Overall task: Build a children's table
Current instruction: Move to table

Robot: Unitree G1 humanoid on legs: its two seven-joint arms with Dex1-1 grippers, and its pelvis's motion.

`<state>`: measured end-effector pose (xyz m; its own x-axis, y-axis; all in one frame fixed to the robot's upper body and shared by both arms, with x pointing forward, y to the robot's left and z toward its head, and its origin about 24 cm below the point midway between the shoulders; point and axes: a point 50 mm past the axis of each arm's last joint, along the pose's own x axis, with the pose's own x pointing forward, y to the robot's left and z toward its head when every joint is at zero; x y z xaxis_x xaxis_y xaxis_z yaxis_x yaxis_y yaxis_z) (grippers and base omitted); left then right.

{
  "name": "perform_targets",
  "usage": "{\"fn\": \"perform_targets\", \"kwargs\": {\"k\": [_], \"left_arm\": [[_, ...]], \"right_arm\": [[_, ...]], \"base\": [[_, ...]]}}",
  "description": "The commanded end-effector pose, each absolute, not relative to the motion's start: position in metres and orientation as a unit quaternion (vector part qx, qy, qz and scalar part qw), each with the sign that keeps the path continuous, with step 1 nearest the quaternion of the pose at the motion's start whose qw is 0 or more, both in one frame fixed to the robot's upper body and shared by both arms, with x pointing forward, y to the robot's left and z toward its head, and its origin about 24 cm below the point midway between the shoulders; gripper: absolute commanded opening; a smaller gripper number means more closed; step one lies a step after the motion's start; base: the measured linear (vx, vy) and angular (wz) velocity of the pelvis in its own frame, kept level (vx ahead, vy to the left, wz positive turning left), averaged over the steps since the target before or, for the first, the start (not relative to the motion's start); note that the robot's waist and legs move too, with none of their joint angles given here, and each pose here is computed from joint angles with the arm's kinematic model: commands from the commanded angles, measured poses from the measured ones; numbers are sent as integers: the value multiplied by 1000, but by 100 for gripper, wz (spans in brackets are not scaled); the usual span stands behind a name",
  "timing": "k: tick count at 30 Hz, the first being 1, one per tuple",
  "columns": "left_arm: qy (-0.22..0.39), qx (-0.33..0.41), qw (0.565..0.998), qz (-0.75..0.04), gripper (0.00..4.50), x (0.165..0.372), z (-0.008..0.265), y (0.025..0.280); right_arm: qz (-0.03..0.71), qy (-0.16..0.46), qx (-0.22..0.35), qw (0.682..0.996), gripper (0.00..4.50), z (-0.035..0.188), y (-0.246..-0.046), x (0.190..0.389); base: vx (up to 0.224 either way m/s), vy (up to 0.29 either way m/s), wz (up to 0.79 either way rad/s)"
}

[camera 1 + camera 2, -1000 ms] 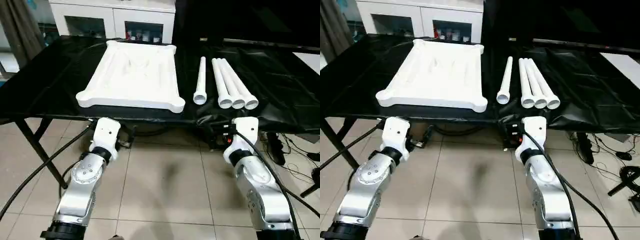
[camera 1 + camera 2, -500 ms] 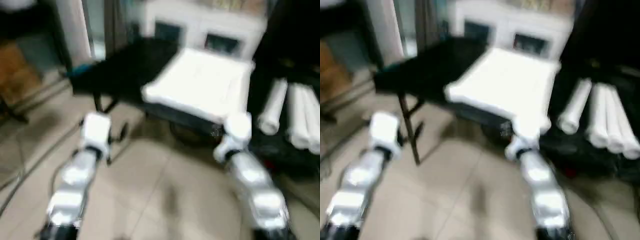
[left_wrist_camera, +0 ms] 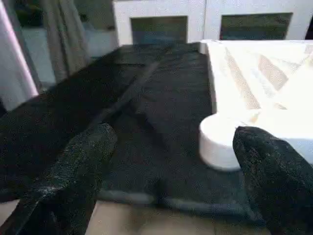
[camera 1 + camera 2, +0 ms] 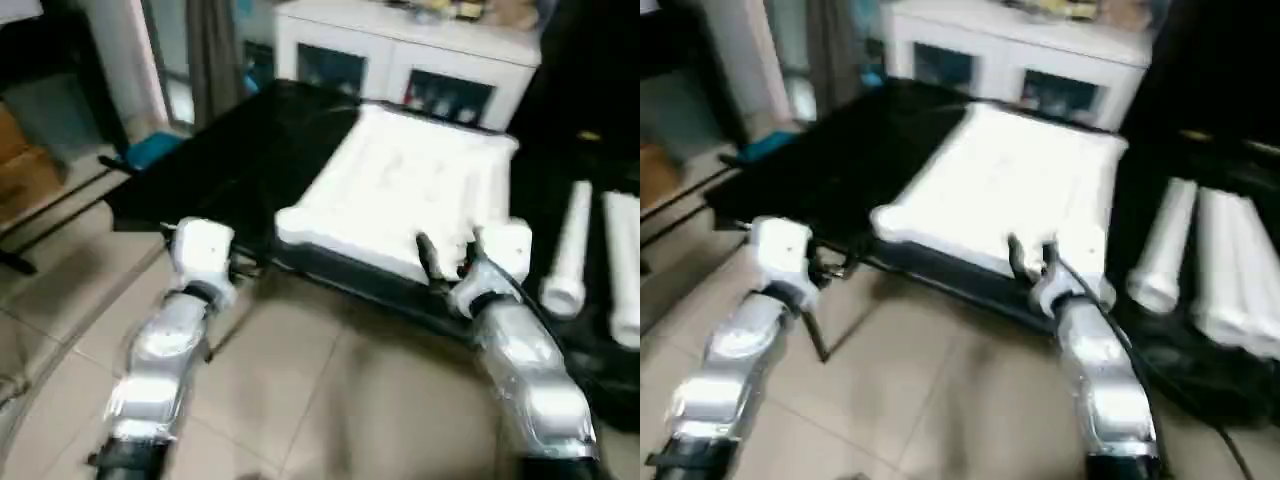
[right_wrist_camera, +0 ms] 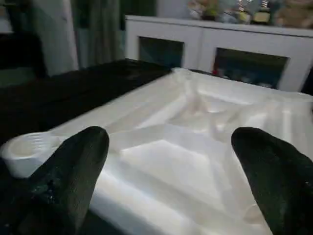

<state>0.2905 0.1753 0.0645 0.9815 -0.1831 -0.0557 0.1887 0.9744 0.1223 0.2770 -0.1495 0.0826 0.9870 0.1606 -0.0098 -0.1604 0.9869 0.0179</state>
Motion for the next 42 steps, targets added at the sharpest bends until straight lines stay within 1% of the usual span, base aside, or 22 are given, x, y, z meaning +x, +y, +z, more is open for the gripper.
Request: {"fn": "perform_targets", "kwargs": {"k": [1,6,8,11,15,19,23,29,31,35,38,40,42], "left_arm": [[10,57,991,-120,439,293,70,158],[10,57,991,-120,439,293,70,158],[4,53,988,-142,439,293,71,149],[1,44,988,-151,439,289,70,143],[-7,37,986,-162,439,285,72,136],[-17,30,984,-173,439,282,75,130],[-13,46,983,-177,439,279,75,127],[-12,68,982,-174,439,279,78,130],[-12,70,983,-172,439,278,79,131],[-10,75,982,-171,439,278,79,131],[-7,81,981,-174,439,277,79,131],[-6,83,981,-175,439,276,80,131],[-6,84,981,-175,439,275,80,132]], "right_arm": [[52,7,2,999,450,84,-165,275],[52,7,2,999,450,84,-165,275],[41,6,1,999,450,87,-169,268],[34,6,1,999,450,87,-173,262],[35,4,4,999,450,88,-175,260],[53,4,14,998,450,90,-173,260],[64,8,13,998,450,92,-172,260],[86,22,24,996,450,93,-169,263],[89,37,50,994,450,92,-170,264],[101,54,76,991,450,91,-169,264],[131,68,108,983,450,92,-167,264],[152,73,117,979,450,95,-166,263],[162,76,113,977,450,96,-166,263]], "base": [[203,64,-36],[244,-48,-44],[240,-28,-60],[227,-29,-63],[180,16,-37],[125,-57,-12],[11,-80,1],[-59,-30,0],[-99,10,8],[-63,17,0],[0,0,0],[0,0,0],[0,0,0]]}}
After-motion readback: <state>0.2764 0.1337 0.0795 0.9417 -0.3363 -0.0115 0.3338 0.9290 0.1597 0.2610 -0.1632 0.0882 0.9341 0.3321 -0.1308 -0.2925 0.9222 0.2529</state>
